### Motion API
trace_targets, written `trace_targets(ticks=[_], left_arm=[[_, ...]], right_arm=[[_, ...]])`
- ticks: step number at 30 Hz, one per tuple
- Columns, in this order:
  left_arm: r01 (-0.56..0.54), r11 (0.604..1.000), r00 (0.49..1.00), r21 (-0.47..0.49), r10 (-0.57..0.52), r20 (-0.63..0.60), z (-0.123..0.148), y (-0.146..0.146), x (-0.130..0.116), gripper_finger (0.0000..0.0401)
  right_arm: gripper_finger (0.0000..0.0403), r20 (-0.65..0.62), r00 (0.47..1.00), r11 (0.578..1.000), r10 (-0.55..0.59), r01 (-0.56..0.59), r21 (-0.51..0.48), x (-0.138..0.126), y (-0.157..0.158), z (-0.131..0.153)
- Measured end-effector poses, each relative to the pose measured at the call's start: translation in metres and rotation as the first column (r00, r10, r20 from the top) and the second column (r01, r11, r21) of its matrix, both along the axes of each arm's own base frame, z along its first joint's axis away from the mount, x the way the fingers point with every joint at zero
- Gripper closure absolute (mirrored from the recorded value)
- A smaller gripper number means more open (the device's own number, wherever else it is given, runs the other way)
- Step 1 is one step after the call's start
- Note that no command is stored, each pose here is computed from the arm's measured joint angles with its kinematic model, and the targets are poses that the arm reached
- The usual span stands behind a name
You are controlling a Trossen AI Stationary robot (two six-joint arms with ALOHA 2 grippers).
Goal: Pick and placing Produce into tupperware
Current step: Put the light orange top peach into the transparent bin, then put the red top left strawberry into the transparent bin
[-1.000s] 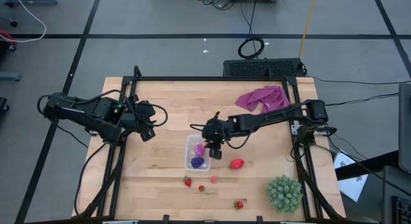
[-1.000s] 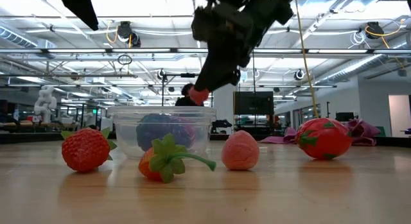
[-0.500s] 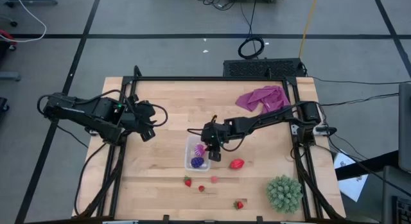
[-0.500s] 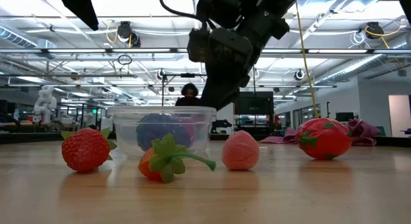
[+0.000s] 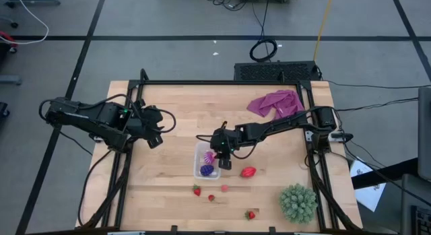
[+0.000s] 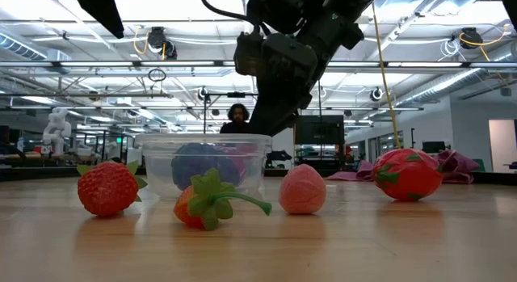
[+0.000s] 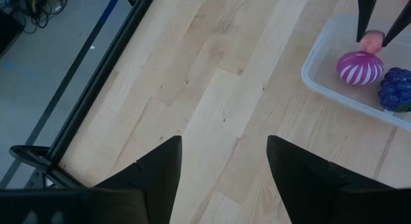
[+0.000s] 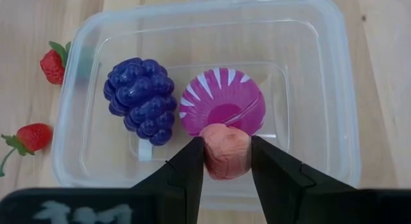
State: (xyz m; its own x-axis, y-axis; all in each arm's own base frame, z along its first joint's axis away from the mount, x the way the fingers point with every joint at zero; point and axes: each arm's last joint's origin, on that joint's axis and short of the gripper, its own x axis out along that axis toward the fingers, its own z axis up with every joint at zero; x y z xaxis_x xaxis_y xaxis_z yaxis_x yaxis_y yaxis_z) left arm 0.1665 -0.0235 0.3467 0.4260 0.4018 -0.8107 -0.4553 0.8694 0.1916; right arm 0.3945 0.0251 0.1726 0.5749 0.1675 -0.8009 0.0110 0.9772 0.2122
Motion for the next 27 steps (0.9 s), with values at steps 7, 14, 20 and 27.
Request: trace_targets(ticks=[7,14,20,27], left_arm=[[0.0,1.0,1.0,0.0,0.0,0.0,0.0,0.0,0.0,0.0169],[0.0,1.0,1.0,0.0,0.0,0.0,0.0,0.0,0.0,0.0169],[0.0,1.0,1.0,0.0,0.0,0.0,0.0,0.0,0.0,0.0169],[0.001,1.0,1.0,0.0,-0.001,0.0,0.0,0.0,0.0,0.0169]], right_arm=[[0.0291,0.006,0.999,0.999,0.043,-0.042,-0.021,-0.0004,0.0046,0.0],[0.0287,0.007,0.999,0.998,0.051,-0.051,-0.025,-0.0005,0.0056,0.0001],[0.0248,0.011,0.998,0.998,0.055,-0.055,-0.03,-0.0002,0.0055,0.0003],[0.0215,0.016,0.998,0.998,0.053,-0.053,-0.032,0.0001,0.0054,0.0006]])
